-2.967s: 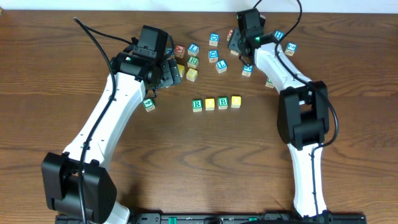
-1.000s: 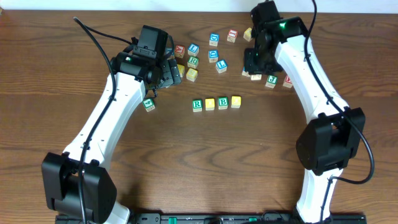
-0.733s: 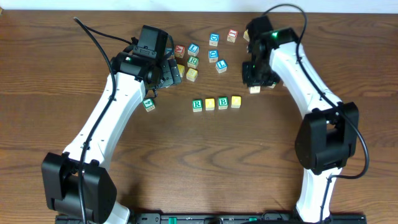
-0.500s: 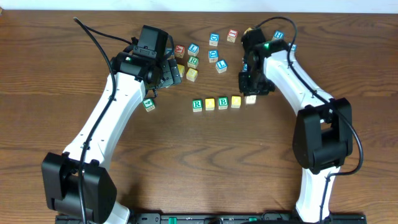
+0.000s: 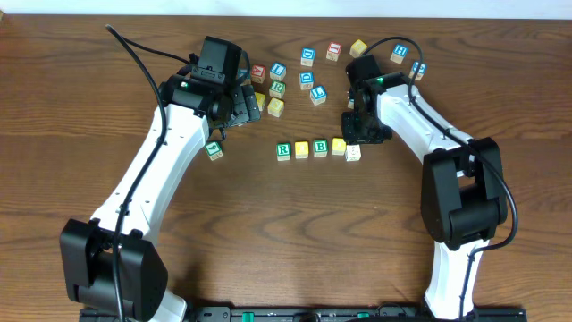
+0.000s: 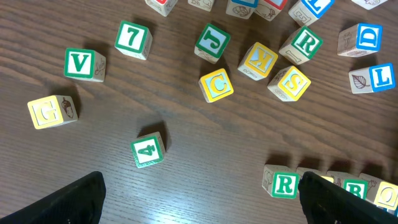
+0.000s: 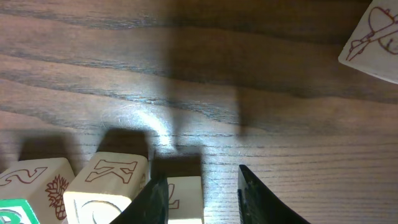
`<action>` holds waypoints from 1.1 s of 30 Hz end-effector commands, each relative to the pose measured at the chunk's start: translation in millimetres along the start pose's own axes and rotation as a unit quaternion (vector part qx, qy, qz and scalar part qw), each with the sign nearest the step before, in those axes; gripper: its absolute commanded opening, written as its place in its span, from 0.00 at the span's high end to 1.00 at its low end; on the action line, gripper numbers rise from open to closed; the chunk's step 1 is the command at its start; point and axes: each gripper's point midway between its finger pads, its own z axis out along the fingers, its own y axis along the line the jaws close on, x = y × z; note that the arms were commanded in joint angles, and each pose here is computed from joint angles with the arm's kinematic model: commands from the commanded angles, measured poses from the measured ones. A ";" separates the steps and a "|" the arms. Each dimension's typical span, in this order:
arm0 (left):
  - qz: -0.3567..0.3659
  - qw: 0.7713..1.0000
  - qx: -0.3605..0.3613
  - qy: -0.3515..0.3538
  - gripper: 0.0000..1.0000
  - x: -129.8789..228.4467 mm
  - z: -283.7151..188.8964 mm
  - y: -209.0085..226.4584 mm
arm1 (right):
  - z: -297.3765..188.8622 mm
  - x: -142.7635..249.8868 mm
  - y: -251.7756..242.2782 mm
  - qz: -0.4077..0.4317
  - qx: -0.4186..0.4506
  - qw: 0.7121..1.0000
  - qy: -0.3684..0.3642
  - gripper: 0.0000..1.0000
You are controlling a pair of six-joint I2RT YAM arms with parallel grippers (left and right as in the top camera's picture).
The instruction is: Spell out ROBOT
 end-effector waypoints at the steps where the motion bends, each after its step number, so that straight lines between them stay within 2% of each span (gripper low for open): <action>1: -0.001 1.000 0.004 -0.015 0.02 -7.5 -10.5 0.9 | -17.6 -10.6 3.6 -0.008 -0.004 1.000 -0.022 0.70; 7: -0.001 1.000 0.004 -0.015 0.02 -7.5 -10.5 0.9 | -59.2 -6.8 8.9 -0.013 -0.028 0.999 -0.039 0.67; 14: -0.001 1.000 0.004 -0.015 0.02 -7.5 -10.5 0.9 | -48.3 21.6 7.6 -0.040 -0.031 0.999 0.013 0.71; 17: -0.001 1.000 0.004 -0.015 0.02 -7.5 -10.5 0.9 | -38.5 26.9 3.2 -0.037 -0.030 0.999 0.020 0.83; 18: -0.001 1.000 0.004 -0.015 0.02 -7.5 -10.5 0.9 | -35.0 28.1 2.7 -0.036 -0.033 0.999 0.020 0.91; 20: -0.001 1.000 0.004 -0.015 0.02 -7.5 -10.5 0.9 | -28.9 29.5 2.7 -0.035 -0.039 0.998 0.020 0.99; 33: -0.001 1.000 0.004 -0.015 0.02 -7.5 -10.5 0.9 | -8.4 31.0 1.8 -0.035 -0.043 0.998 0.006 0.99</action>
